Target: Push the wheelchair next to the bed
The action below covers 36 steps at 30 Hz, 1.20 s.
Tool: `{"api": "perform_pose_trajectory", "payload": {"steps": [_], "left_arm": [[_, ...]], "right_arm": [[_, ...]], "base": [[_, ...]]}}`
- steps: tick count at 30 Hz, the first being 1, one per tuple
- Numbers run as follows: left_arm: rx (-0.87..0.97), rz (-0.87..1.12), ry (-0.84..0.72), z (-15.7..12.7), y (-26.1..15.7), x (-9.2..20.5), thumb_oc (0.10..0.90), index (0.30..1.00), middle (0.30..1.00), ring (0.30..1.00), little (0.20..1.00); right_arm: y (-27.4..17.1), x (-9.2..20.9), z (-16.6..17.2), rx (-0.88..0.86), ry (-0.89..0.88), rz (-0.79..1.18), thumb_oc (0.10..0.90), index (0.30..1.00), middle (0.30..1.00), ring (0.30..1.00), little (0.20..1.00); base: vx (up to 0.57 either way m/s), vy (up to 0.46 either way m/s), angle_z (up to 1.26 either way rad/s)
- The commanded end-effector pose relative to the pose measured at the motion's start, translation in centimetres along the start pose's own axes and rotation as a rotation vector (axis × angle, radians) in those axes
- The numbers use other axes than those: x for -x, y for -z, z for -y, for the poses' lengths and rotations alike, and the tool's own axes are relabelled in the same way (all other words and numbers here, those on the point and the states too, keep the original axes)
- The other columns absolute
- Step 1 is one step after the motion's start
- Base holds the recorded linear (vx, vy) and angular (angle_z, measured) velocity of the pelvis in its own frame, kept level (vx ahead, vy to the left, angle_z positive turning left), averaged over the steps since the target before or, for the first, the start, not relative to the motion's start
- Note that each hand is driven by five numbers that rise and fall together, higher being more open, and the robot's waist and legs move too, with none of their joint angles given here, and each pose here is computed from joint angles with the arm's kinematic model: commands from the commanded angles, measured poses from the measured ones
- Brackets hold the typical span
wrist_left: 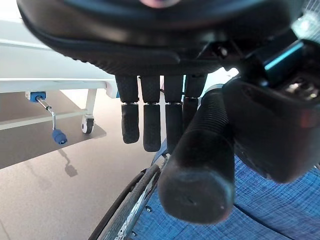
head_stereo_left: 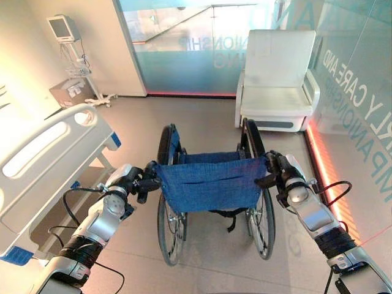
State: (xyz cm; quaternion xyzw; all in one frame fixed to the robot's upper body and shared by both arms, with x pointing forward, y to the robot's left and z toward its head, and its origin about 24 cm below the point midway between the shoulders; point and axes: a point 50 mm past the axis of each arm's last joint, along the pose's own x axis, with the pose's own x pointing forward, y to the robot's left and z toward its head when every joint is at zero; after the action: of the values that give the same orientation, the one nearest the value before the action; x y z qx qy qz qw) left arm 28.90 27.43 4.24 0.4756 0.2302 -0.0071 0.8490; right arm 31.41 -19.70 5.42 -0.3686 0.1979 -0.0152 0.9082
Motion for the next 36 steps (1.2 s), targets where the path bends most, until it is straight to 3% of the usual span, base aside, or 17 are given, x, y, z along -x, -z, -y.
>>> {"api": "perform_pose_trajectory", "payload": {"steps": [1, 2, 3, 4, 15, 36], "left_arm": [[-0.069, -0.034, 0.086, 1.7, 1.4, 0.1, 0.400, 0.300, 0.300, 0.300, 0.300], [-0.070, -0.031, 0.081, 1.6, 1.3, 0.1, 0.400, 0.300, 0.300, 0.300, 0.300], [-0.072, -0.025, 0.074, 1.4, 1.1, 0.0, 0.400, 0.300, 0.300, 0.300, 0.300], [-0.075, -0.018, 0.069, 1.1, 1.0, -0.1, 0.400, 0.300, 0.300, 0.300, 0.300], [-0.113, 0.037, 0.035, 0.3, -0.7, -0.7, 0.400, 0.300, 0.300, 0.300, 0.300], [-0.075, 0.119, -0.033, 1.7, -1.8, -0.6, 0.400, 0.300, 0.300, 0.300, 0.300]], "right_arm": [[5.9, 0.6, -3.3, 0.180, -0.216, -0.305, 0.800, 0.900, 0.900, 0.900, 0.900], [5.9, 0.5, -3.2, 0.194, -0.228, -0.314, 0.753, 0.829, 0.829, 0.829, 0.829], [5.9, 0.5, -3.1, 0.207, -0.252, -0.327, 0.420, 0.331, 0.331, 0.331, 0.331], [5.9, 0.5, -3.0, 0.219, -0.270, -0.339, 0.400, 0.300, 0.300, 0.300, 0.300], [5.9, -0.4, -3.2, 0.260, -0.371, -0.422, 0.400, 0.300, 0.300, 0.300, 0.300], [5.7, -0.6, -4.0, 0.155, -0.172, -0.304, 0.400, 0.300, 0.300, 0.300, 0.300]], "base": [[0.00, 0.000, 0.00], [0.00, 0.000, 0.00], [0.00, 0.000, 0.00], [0.00, 0.000, 0.00], [0.00, -0.007, 0.03], [0.00, 0.000, 0.00]]}}
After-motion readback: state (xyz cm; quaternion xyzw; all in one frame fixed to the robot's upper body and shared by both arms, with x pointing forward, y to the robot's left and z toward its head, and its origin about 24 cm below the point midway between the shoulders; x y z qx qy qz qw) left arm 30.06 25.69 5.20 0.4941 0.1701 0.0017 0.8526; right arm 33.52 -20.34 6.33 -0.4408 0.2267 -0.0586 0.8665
